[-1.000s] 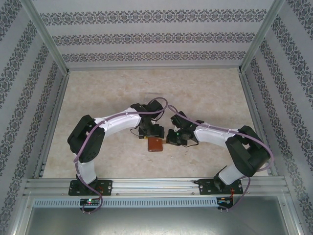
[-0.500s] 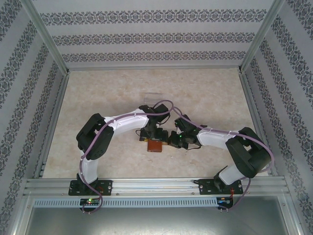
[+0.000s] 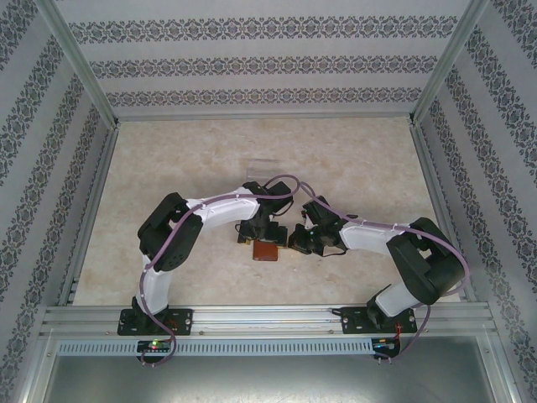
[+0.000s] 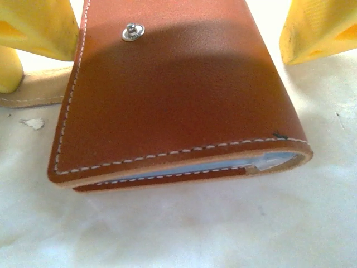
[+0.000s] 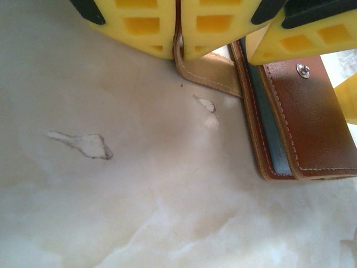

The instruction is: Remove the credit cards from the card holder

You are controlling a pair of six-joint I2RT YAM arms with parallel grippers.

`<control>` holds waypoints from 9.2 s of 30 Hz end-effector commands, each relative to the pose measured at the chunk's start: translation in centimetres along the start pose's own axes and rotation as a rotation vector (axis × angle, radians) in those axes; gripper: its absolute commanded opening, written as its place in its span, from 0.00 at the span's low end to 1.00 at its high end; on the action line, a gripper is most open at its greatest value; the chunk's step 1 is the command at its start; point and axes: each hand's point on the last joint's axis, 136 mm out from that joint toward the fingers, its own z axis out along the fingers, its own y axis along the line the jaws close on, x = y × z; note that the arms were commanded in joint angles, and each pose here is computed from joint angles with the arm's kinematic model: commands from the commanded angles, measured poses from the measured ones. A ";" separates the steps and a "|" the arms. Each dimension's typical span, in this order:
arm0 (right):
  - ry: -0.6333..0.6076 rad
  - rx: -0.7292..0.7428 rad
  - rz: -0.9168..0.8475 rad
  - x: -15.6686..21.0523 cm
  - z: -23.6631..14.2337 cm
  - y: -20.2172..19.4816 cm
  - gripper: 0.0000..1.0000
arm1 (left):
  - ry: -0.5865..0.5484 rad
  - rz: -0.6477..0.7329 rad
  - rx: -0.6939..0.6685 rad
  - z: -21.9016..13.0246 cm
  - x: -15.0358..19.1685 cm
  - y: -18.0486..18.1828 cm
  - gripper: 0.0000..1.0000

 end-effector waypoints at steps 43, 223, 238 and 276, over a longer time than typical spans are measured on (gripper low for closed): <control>0.008 0.072 0.018 0.0 0.8 -1.9 0.07 | -0.131 0.021 -0.103 -6.7 0.1 3.9 0.55; 0.036 0.266 -0.104 -2.1 -0.5 -0.5 0.17 | -0.161 -0.214 0.674 -1.9 -2.5 -1.7 0.16; 0.036 0.267 -0.104 -2.0 -0.6 -0.5 0.18 | -0.098 -0.220 0.629 0.2 -1.8 -1.2 0.15; 0.038 0.289 -0.101 -2.0 -0.8 -0.9 0.21 | -0.110 -0.249 0.679 -0.3 -2.1 -1.2 0.16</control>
